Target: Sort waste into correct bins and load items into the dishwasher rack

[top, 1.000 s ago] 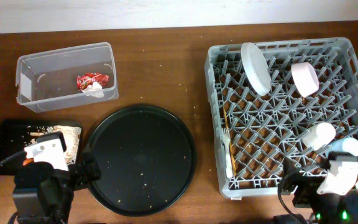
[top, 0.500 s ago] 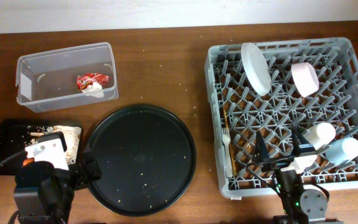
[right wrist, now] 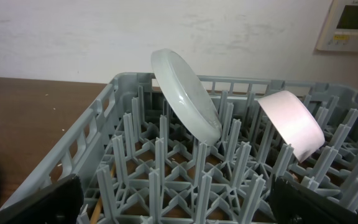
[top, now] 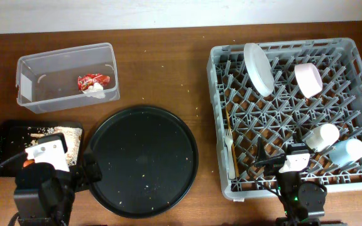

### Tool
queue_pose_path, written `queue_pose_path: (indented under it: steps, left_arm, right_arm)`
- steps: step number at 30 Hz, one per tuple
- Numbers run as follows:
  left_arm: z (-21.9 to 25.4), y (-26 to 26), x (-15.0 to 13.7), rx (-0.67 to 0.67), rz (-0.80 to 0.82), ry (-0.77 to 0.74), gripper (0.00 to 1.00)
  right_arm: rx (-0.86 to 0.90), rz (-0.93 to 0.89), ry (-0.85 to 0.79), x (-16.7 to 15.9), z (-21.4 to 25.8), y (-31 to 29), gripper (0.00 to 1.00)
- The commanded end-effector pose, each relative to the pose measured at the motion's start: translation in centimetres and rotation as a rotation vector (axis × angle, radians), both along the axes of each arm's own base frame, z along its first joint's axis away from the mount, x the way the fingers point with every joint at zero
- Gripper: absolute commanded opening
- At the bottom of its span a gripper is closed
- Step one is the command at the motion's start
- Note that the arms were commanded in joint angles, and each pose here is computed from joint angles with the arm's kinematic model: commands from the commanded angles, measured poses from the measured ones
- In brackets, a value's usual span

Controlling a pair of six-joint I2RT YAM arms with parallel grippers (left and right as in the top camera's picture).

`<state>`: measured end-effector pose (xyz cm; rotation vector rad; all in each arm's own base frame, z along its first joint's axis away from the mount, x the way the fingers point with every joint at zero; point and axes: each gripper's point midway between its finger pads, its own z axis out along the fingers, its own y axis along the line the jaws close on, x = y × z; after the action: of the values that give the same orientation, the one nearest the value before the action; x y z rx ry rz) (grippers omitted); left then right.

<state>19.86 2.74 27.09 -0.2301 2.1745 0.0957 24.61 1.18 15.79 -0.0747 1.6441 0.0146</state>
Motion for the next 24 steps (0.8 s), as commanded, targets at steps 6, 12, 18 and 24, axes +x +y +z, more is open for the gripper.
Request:
queue_pose_path:
  steps: [6, 12, 18, 24]
  left_arm:
    - [0.1, 0.3, -0.1, 0.019, 0.003, -0.001, 0.99]
    - [0.2, 0.3, -0.1, 0.019, 0.003, -0.006, 0.99]
    - [-1.0, -1.0, -2.8, 0.002, -0.064, -0.091, 0.99]
    - [-6.7, -2.8, 1.0, -0.037, -0.152, -0.36, 0.99]
  right_arm:
    - [-0.009, -0.021, 0.003, 0.0, -0.2, -0.4, 0.98]
    - [-0.009, -0.022, 0.003, 0.0, -0.2, -0.4, 0.98]
    - [-0.009, -0.022, 0.002, 0.0, -0.2, -0.4, 0.98]
    - [-0.009, -0.021, 0.002, 0.0, -0.2, -0.4, 0.98]
